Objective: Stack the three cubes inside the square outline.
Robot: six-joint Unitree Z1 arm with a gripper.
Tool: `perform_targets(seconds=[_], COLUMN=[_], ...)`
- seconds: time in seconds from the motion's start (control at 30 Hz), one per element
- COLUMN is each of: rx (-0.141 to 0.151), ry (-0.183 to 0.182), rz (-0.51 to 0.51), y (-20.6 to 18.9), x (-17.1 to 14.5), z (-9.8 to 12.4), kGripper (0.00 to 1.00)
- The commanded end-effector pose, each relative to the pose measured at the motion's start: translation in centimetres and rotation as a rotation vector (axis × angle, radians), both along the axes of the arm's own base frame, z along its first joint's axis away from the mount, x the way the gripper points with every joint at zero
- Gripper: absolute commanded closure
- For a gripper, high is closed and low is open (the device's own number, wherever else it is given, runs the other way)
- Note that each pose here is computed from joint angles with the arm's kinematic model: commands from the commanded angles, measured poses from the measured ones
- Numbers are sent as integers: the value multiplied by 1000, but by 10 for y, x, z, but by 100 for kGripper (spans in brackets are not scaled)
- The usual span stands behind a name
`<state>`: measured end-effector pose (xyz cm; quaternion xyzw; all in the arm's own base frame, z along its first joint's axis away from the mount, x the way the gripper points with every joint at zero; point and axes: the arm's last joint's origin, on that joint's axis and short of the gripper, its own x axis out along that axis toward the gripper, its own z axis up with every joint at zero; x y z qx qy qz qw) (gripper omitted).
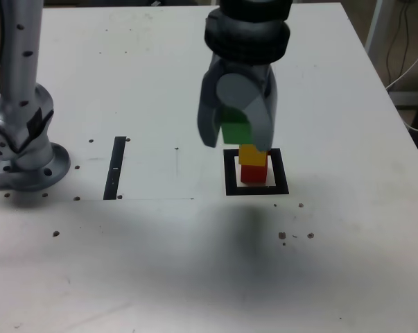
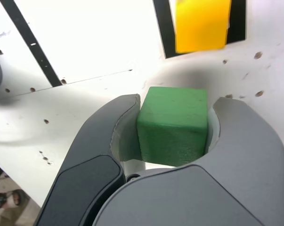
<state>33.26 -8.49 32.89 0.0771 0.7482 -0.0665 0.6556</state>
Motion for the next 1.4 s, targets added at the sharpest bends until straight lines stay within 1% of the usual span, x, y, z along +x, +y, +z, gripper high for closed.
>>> perform_targets(seconds=[0.0,0.13,0.4,0.73,0.97,1.37], rx=[0,0,2,1,-4,-11], ry=[3,5,22,37,55,68], rz=[15,21,29,14,7,6], y=[5,12,23,37,41,43], x=[6,14,24,27,29,32], z=[-2,-6,-14,-17,-22,-30], kGripper=[67,67,67,67,67,67])
